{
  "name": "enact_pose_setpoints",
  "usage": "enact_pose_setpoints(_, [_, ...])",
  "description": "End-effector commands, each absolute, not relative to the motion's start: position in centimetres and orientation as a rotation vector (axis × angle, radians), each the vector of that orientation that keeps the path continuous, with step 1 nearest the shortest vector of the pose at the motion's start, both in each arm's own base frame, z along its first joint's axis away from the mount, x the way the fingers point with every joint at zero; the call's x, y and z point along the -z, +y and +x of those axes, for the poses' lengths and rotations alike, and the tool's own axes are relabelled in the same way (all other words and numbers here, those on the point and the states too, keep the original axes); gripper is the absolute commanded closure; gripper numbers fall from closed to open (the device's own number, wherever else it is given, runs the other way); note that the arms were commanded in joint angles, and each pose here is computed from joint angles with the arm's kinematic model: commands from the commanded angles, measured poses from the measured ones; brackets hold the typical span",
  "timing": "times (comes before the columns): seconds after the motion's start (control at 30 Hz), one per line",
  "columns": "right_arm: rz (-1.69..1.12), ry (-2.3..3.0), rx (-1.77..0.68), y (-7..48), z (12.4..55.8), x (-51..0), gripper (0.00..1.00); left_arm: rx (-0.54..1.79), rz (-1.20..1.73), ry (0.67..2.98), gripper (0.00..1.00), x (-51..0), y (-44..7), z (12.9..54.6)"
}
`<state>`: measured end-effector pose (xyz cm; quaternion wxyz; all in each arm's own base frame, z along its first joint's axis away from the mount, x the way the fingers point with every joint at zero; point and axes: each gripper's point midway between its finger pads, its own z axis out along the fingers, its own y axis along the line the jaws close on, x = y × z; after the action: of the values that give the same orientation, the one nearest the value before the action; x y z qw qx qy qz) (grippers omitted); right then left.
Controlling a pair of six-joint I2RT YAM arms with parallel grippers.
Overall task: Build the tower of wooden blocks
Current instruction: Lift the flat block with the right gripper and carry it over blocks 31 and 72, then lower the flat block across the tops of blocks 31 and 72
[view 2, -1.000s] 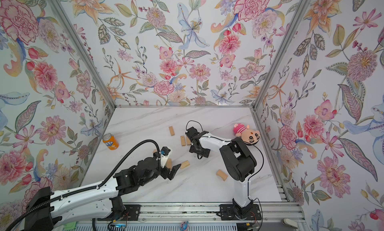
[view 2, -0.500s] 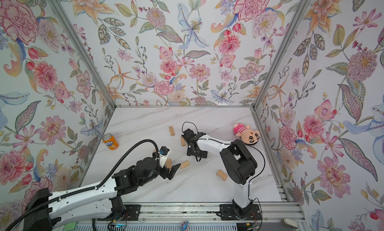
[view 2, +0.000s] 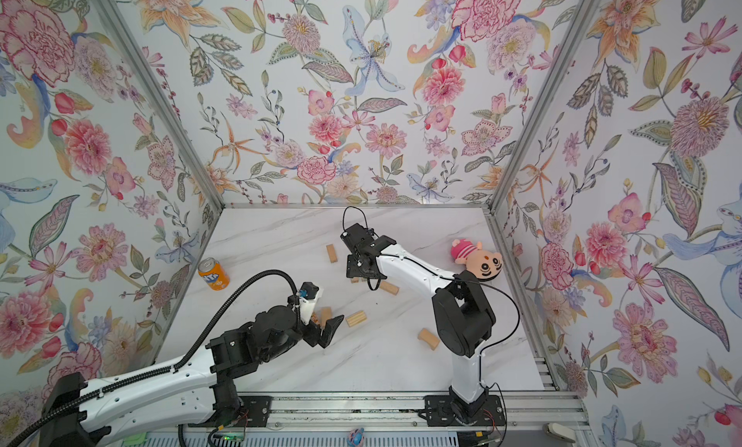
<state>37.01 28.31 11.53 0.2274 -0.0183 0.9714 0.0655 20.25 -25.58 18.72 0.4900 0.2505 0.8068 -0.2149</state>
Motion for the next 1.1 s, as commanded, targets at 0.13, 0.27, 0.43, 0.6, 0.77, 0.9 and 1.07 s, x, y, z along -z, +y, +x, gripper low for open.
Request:
enact_pose_setpoints(0.13, [-0.171, 2.742, -0.158, 29.3, 39.4, -8.5, 0.37, 0.472, 0.558, 1.976, 0.01, -19.6, -25.1, 21.3])
enact_pose_setpoints(0.27, [-0.193, 2.756, -0.150, 29.7, 40.2, -7.4, 0.36, 0.447, 0.561, 1.976, 0.01, -19.7, -25.0, 21.6])
enact_pose_setpoints(0.43, [-0.217, 2.768, -0.145, 30.1, 40.8, -6.6, 0.37, 0.441, 0.550, 1.986, 0.01, -19.2, -24.6, 21.7])
enact_pose_setpoints(0.6, [-0.251, 2.771, -0.123, 30.5, 41.4, -6.3, 0.36, 0.434, 0.533, 1.996, 0.01, -18.8, -24.1, 22.0])
enact_pose_setpoints(0.77, [-0.256, 2.784, -0.115, 30.6, 42.1, -5.7, 0.36, 0.430, 0.521, 1.994, 0.01, -18.9, -23.7, 22.2])
enact_pose_setpoints(0.9, [-0.257, 2.797, -0.109, 30.7, 42.4, -5.0, 0.36, 0.427, 0.513, 1.994, 0.01, -18.9, -23.4, 22.4])
enact_pose_setpoints(1.07, [-0.275, 2.804, -0.106, 30.8, 42.7, -4.7, 0.35, 0.430, 0.514, 1.996, 0.01, -18.6, -23.4, 22.6])
